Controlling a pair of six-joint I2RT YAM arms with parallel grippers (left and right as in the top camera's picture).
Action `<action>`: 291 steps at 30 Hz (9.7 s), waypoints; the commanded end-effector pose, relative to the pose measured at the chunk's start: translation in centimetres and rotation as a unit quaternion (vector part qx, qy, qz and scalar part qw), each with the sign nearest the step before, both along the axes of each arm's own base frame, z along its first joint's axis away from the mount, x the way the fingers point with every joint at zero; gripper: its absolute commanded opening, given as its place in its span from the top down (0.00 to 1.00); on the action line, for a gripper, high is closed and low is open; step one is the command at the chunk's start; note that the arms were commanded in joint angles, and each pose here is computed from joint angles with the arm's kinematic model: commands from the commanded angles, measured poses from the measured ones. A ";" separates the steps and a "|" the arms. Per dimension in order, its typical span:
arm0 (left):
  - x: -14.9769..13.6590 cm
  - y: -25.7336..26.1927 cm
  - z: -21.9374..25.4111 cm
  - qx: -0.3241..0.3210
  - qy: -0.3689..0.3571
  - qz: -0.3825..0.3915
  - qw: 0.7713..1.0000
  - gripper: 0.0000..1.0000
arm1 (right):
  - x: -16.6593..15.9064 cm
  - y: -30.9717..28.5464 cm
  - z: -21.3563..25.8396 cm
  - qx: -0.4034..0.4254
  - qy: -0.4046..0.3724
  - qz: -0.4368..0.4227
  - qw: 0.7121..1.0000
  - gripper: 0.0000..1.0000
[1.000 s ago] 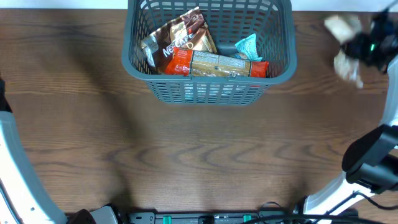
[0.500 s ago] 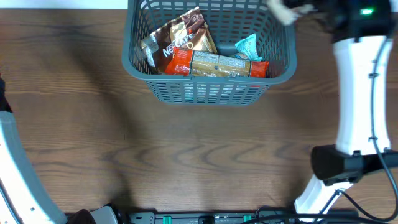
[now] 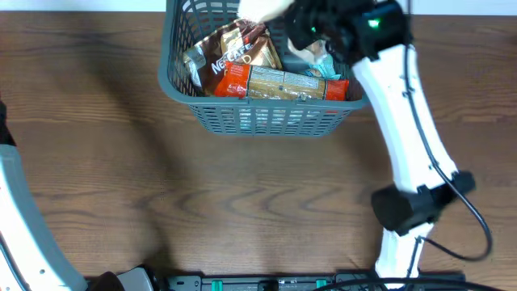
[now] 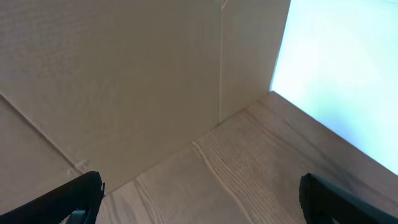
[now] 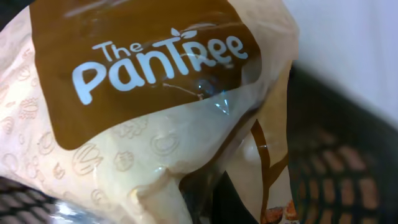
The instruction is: Pack container
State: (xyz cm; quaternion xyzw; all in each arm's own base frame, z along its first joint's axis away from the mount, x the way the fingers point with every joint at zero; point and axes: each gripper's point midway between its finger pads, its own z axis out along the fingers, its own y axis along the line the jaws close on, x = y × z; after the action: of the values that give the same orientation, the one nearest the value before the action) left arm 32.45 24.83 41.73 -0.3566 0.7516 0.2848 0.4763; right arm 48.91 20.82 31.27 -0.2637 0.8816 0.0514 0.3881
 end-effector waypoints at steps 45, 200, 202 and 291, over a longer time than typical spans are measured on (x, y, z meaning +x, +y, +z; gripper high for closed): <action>-0.3 0.3 0.0 0.000 -0.002 0.010 1.000 0.01 | -13.0 -15.9 23.7 0.102 -0.222 -0.184 0.952 0.01; -0.3 0.3 0.0 0.000 -0.002 0.010 1.000 0.01 | -24.5 -24.0 -15.4 0.190 -0.317 -0.326 0.870 0.01; -0.3 0.3 0.0 0.000 -0.002 0.010 1.000 0.01 | -24.5 -24.0 -15.4 0.190 -0.317 -0.326 0.870 0.01; -13.1 -25.7 -9.6 -0.153 -0.212 -0.422 0.868 0.02 | -24.5 -24.0 -15.4 0.190 -0.317 -0.326 0.870 0.01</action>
State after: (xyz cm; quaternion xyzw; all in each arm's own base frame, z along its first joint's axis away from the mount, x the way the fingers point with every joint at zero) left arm 19.50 -0.50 34.99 -0.1264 0.7414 -0.1339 0.6453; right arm 24.49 -2.81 15.93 0.1042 0.7226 0.0031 0.6834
